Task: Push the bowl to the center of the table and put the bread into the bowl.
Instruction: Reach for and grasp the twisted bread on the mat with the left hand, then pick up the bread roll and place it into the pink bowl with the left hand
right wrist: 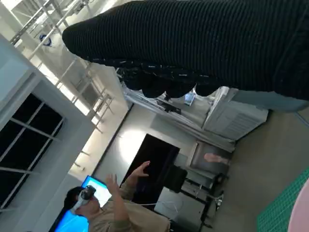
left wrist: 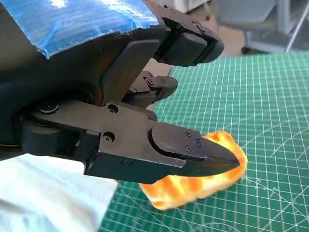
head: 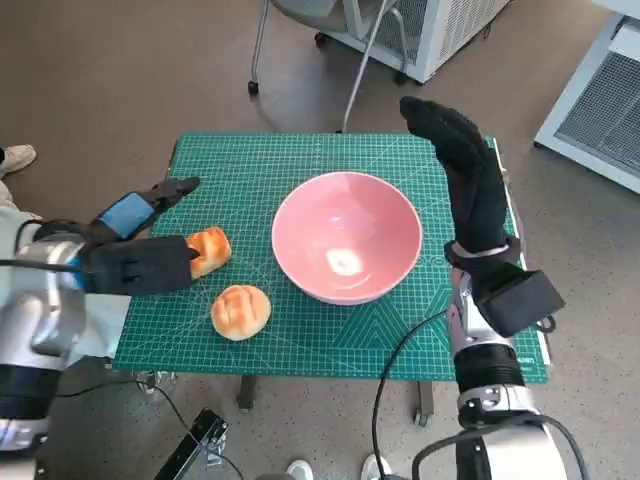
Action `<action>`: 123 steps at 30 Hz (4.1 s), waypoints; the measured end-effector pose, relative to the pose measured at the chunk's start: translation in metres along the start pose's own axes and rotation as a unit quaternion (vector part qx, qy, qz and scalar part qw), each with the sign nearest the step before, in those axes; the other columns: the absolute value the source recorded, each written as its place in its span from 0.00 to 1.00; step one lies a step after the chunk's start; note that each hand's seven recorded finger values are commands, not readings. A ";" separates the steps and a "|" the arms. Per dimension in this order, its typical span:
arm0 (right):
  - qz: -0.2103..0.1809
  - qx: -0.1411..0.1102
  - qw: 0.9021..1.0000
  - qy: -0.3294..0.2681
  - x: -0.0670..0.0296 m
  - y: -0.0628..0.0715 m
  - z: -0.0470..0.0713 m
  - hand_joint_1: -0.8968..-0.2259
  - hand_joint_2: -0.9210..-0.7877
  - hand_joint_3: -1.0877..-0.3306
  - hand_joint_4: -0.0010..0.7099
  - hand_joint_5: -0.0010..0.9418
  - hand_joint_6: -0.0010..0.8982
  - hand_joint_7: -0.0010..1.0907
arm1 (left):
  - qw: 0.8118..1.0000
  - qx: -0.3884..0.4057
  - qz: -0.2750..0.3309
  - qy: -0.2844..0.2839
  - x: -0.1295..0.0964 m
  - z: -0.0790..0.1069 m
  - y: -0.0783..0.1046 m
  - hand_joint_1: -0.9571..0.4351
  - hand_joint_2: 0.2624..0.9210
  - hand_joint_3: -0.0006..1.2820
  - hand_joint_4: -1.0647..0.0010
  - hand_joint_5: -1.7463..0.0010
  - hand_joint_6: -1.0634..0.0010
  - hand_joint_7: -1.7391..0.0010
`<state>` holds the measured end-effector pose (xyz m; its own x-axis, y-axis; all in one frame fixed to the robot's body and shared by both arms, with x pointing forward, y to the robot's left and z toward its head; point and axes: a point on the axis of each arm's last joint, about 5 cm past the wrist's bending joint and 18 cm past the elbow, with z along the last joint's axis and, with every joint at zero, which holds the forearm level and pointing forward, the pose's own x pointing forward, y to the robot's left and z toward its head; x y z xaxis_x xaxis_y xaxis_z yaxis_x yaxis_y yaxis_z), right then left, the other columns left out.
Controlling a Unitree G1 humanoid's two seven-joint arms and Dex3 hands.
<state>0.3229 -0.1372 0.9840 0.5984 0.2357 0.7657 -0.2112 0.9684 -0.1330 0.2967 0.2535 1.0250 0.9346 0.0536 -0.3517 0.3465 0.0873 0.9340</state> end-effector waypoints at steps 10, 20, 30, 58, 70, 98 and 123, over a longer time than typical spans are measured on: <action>-0.010 -0.002 1.000 0.004 -0.0035 0.000 -0.001 0.63 0.00 0.59 0.59 0.00 0.18 0.75 | 0.998 -0.012 -0.041 0.040 0.008 0.008 -0.004 0.44 0.93 0.01 0.88 1.00 0.81 1.00; -0.012 -0.002 1.000 0.001 -0.0039 0.001 0.000 0.64 0.00 0.58 0.57 0.00 0.17 0.75 | 0.995 -0.011 -0.070 0.069 0.017 0.016 -0.009 0.41 0.94 0.00 0.91 1.00 0.82 1.00; -0.011 0.003 1.000 0.004 -0.0066 0.001 -0.001 0.65 0.00 0.58 0.55 0.00 0.16 0.76 | 0.991 0.003 -0.098 0.086 0.026 0.020 -0.023 0.39 0.94 0.00 0.92 1.00 0.83 1.00; -0.016 0.009 1.000 0.010 -0.0108 0.001 -0.002 0.67 0.00 0.57 0.55 0.00 0.15 0.78 | 0.997 0.076 -0.025 -0.012 0.036 0.023 -0.050 0.69 0.57 0.52 0.44 0.13 0.48 0.30; -0.015 0.009 1.000 0.010 -0.0110 0.001 -0.002 0.68 0.00 0.56 0.55 0.00 0.14 0.78 | 0.997 0.059 0.044 -0.008 0.030 0.011 -0.022 0.69 0.88 0.16 0.32 0.30 0.40 0.37; -0.017 0.013 1.000 0.014 -0.0115 -0.001 -0.003 0.67 0.00 0.57 0.56 0.00 0.15 0.78 | 0.881 0.127 0.428 -0.156 -0.023 0.081 0.078 0.69 0.95 0.07 0.30 0.36 0.38 0.35; -0.022 0.007 1.000 0.005 -0.0131 -0.005 0.000 0.68 0.02 0.57 0.56 0.01 0.14 0.78 | 0.849 0.269 0.273 -0.363 0.034 0.126 0.014 0.69 0.99 0.14 0.44 0.36 0.51 0.18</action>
<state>0.3162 -0.1447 0.9744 0.6146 0.1941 0.7646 -0.1950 0.9766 -0.0912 0.3434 0.1312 1.0337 0.7032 -0.7050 0.0921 -0.3500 -0.2306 0.9079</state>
